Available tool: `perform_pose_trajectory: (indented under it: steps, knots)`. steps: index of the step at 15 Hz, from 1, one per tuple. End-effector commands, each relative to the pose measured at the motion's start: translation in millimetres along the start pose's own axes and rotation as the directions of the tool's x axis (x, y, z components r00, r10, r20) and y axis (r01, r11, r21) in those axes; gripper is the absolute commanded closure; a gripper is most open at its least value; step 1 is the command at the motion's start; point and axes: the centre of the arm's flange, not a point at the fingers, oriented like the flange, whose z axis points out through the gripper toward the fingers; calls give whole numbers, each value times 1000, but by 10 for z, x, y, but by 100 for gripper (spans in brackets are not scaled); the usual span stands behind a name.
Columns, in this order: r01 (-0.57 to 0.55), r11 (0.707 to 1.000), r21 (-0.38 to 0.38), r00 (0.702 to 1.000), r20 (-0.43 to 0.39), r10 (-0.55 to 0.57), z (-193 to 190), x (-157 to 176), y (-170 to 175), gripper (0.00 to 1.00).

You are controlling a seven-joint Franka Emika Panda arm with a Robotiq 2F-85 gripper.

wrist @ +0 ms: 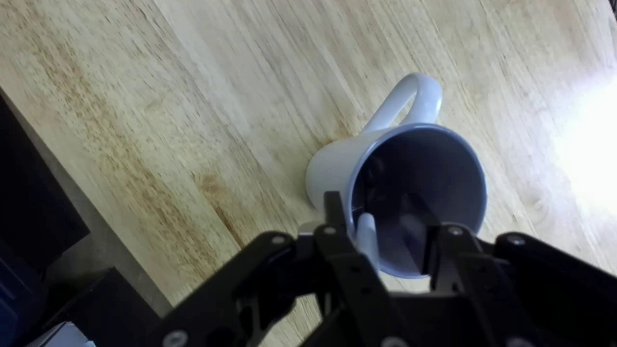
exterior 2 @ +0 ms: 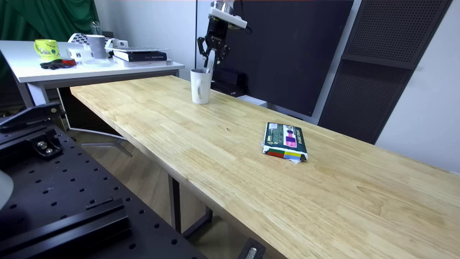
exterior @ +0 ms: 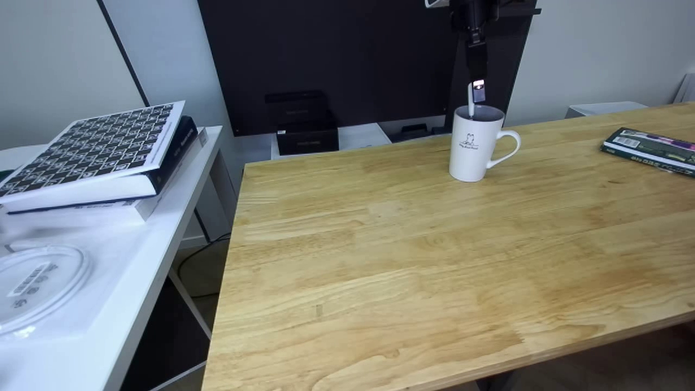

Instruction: Take the spoon out of the mug and put it on the table

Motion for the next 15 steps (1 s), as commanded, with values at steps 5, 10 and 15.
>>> perform_pose_trajectory:
  steps: [5,10,15]
  knots:
    - [1,999,-37,1000,1,-1,-160,250,122,100]
    - [7,996,-89,1000,4,-6,-376,266,11,96]
    - [17,995,-99,1000,0,-17,-413,312,-7,57]
